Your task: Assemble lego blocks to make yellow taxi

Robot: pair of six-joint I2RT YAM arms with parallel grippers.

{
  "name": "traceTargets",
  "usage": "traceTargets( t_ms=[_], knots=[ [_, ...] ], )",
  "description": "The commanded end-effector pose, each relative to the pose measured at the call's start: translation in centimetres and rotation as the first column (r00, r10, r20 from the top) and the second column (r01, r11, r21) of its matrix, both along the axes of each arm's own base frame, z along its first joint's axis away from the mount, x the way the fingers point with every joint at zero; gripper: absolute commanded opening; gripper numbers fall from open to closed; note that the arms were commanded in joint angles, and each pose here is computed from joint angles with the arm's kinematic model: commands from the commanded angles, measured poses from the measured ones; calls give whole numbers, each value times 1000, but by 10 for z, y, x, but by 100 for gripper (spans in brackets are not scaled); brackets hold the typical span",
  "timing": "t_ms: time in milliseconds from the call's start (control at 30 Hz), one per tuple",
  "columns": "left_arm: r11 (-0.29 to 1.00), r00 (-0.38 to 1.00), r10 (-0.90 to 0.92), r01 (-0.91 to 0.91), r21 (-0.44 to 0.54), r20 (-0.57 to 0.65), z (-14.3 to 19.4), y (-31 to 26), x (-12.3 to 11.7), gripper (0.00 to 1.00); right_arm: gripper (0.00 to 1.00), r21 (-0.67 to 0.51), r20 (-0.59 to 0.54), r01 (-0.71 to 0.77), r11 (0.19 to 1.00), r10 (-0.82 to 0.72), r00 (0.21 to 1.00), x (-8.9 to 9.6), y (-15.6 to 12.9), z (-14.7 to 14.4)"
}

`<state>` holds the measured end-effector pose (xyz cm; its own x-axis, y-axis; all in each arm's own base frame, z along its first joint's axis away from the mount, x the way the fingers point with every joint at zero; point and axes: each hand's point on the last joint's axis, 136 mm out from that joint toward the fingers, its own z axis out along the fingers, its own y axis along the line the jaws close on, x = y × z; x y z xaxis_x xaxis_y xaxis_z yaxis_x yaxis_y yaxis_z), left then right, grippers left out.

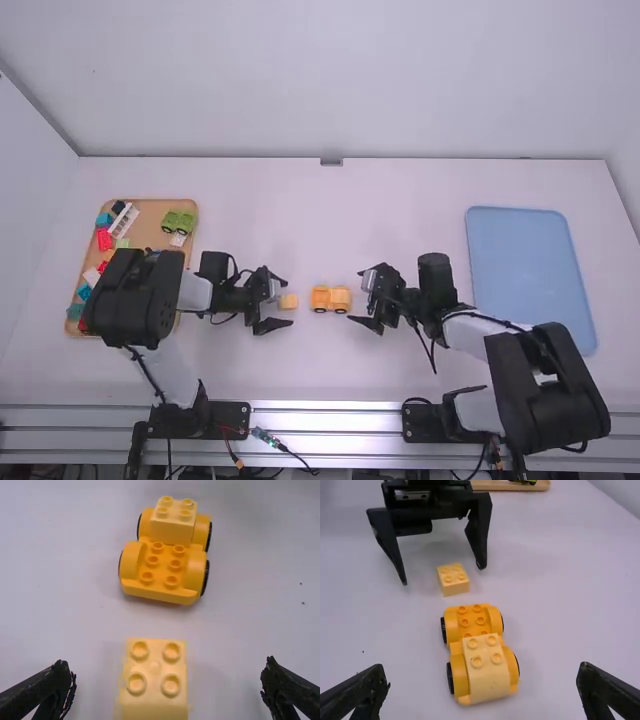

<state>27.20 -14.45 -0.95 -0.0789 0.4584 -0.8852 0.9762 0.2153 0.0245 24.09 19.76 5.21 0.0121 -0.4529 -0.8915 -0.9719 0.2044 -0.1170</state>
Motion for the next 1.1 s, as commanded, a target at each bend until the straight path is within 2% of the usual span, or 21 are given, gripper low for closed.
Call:
traceTargets(
  t_ms=[0, 200, 267, 333, 467, 533, 767, 800, 833, 867, 1067],
  knots=[
    [1000, 1000, -11, 11, -9, 17, 1, -1, 6, 96, 99, 14, -30, -25, 1000, 25, 999, 0, 1, -6],
    [1000, 1000, -21, 21, -8, 2, -4, -4, 8, 79, 99, 56, -80, -55, 997, 60, 995, 8, 4, -13],
    [1000, 1000, -21, 21, -8, -1, -5, -4, 8, 77, 99, 54, -89, -51, 997, 56, 994, 10, 3, -15],
    [1000, 1000, -21, 21, -8, -3, -5, -4, 7, 64, 99, 52, -103, -51, 997, 56, 993, 12, 4, -20],
    [1000, 1000, -21, 21, -8, -7, -6, -4, 6, 57, 99, 49, -119, -49, 998, 55, 991, 15, 4, -25],
    [1000, 1000, -20, 20, -7, -9, -6, -4, 6, 47, 99, 48, -129, -50, 998, 56, 990, 14, 4, -27],
    [999, 999, -1, 3, 43, -33, -15, 1, 5, 38, 99, 41, -128, -49, 998, 54, 990, 14, 4, -29],
    [999, 999, -1, 2, 45, -35, -15, 1, 5, 33, 99, 38, -129, -47, 998, 52, 990, 14, 3, -30],
    [999, 999, -1, 3, 43, -37, -15, 1, 5, 21, 99, 38, -131, -47, 998, 52, 990, 14, 3, -30],
    [999, 999, -1, 3, 41, -35, -14, 1, 5, 17, 99, 39, -131, -48, 998, 52, 990, 14, 3, -30],
    [999, 997, 44, -43, 23, -56, -10, 1, 15, 11, 99, 30, -125, -73, 997, 76, 989, 9, 6, -35]
  ],
)
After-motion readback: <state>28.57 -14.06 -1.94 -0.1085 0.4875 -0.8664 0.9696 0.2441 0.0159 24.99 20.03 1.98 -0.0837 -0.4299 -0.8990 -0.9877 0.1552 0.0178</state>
